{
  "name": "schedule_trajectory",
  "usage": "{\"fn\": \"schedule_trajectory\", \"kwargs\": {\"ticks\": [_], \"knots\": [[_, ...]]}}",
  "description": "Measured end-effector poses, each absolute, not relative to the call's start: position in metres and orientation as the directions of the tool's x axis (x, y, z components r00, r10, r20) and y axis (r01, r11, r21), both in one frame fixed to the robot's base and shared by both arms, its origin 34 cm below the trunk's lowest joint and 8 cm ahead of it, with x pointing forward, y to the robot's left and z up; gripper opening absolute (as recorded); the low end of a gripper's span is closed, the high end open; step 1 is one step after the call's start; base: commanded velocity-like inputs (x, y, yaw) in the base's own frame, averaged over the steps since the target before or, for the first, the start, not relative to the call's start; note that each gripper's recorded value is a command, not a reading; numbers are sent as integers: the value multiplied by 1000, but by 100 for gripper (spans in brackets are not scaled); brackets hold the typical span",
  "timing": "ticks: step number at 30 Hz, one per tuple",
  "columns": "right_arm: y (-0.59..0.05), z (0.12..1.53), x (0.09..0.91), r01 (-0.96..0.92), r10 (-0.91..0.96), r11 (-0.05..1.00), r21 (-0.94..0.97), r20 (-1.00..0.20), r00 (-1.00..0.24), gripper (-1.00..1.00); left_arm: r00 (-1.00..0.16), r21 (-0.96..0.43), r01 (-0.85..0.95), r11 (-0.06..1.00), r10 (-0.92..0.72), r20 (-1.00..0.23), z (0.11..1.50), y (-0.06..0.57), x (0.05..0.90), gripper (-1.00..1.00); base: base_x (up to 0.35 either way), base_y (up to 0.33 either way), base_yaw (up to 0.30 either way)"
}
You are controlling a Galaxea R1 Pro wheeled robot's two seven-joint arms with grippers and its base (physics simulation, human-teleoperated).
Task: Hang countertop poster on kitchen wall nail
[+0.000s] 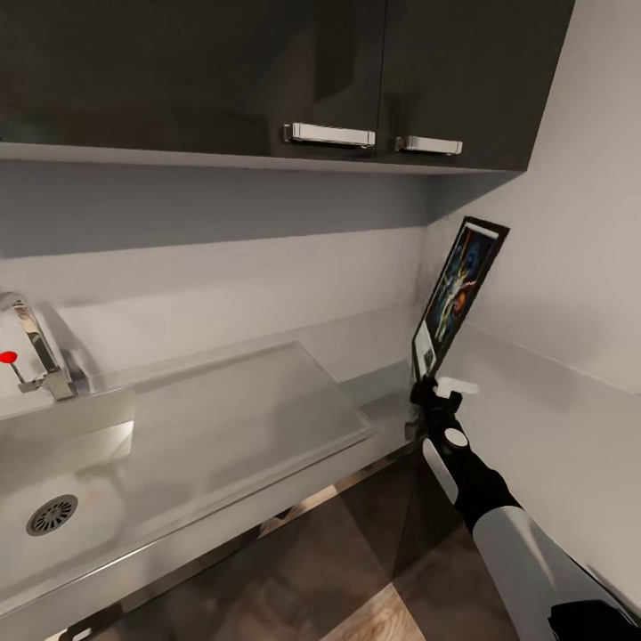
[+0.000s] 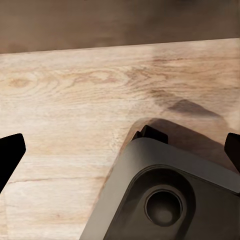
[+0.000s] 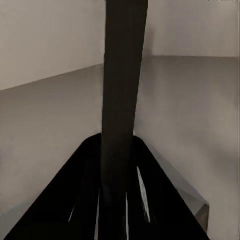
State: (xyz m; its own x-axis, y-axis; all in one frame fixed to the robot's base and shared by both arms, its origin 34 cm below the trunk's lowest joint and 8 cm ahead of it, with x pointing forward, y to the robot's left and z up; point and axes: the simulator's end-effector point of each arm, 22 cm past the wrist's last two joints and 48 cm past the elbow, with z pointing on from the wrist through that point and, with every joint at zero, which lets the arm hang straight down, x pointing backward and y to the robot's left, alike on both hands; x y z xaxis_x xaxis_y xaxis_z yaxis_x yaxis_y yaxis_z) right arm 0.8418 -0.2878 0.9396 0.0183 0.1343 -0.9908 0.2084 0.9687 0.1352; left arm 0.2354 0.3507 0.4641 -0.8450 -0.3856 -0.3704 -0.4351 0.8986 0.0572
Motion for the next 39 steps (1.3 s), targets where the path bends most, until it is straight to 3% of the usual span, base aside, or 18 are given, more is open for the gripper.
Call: {"fn": "schedule_trajectory", "kwargs": {"ticks": [9,18,39], "knots": [[-282,976,844,189,131,971,146,-987,92,-100,-845,57,-435,899,-386,-370,464,351,235,100,0,0,10],[-282,975,844,190,131,971,146,-987,89,-100,-845,57,-435,898,-386,-370,464,351,235,100,-55,42,209],[-281,976,844,188,129,972,144,-988,90,-100,-846,82,-434,897,-375,-379,467,372,235,100,-94,77,81]]}}
